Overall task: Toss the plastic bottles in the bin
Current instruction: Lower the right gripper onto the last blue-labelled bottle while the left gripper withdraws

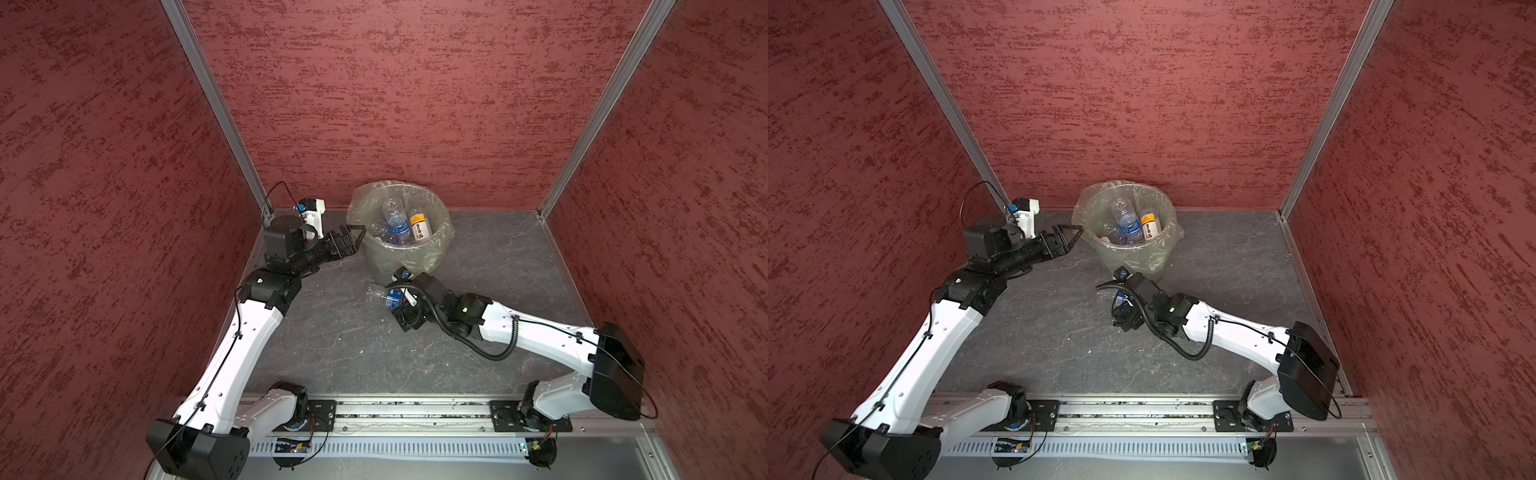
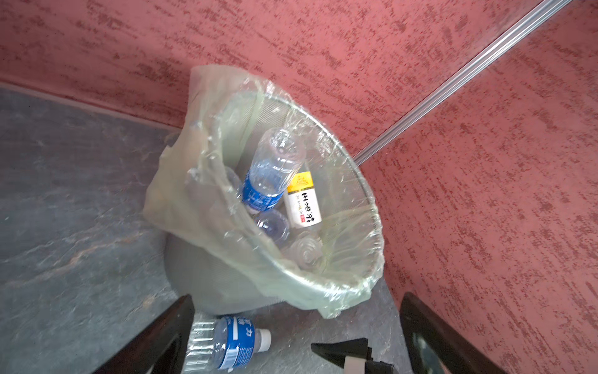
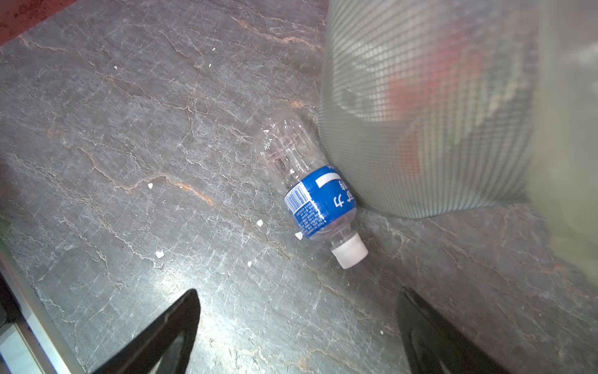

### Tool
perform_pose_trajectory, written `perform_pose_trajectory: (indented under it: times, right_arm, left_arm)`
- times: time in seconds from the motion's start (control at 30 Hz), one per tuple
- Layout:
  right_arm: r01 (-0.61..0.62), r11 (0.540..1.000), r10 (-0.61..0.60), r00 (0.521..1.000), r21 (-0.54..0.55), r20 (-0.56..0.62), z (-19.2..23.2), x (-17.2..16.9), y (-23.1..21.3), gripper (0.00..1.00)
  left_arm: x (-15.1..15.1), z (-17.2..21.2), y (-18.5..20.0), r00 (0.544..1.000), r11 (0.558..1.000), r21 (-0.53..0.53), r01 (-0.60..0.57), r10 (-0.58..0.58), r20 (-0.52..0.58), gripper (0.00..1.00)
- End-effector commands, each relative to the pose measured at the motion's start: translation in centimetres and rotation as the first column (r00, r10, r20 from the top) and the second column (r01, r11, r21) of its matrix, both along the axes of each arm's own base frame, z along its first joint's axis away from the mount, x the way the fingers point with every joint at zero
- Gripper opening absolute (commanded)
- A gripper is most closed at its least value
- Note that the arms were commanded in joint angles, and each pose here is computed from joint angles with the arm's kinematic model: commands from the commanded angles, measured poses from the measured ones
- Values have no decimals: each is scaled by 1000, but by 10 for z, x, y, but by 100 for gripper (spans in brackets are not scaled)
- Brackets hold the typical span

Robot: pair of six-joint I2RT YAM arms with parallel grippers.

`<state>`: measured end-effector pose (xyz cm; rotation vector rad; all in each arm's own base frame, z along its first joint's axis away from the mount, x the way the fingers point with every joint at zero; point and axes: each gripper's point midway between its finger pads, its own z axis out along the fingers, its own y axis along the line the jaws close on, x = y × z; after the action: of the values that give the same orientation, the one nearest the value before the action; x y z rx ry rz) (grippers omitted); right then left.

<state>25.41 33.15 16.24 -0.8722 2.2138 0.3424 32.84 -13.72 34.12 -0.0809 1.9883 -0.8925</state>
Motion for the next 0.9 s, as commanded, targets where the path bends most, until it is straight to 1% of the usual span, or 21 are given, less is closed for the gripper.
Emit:
perform_pose_trajectory:
  times: [0.0, 0.07, 0.2, 0.33, 0.6, 0.87]
  right_arm:
    - [-21, 998, 22, 999, -59, 25, -3, 5, 8, 96]
    - [-32, 996, 35, 999, -87, 23, -10, 7, 13, 96]
    - [-59, 991, 62, 998, -120, 20, -21, 12, 24, 97]
    - [-92, 983, 95, 995, -157, 10, -32, 17, 35, 97]
    - [-138, 968, 141, 990, -208, 0, -51, 25, 50, 97]
    - [-173, 953, 178, 984, -250, -4, -65, 37, 67, 97]
  left_arm:
    - [-13, -24, 8, 998, 1000, -8, -25, 24, -52, 99]
    - [-22, -42, 15, 995, 998, -9, -57, 56, -87, 99]
    - [-41, -68, 35, 984, 991, -2, -137, 136, -116, 99]
    - [-54, -97, 52, 957, 980, 32, -195, 198, -210, 99]
    - [-75, -132, 72, 919, 965, 3, -261, 249, -306, 99]
    - [-85, -148, 77, 906, 964, -19, -264, 241, -348, 99]
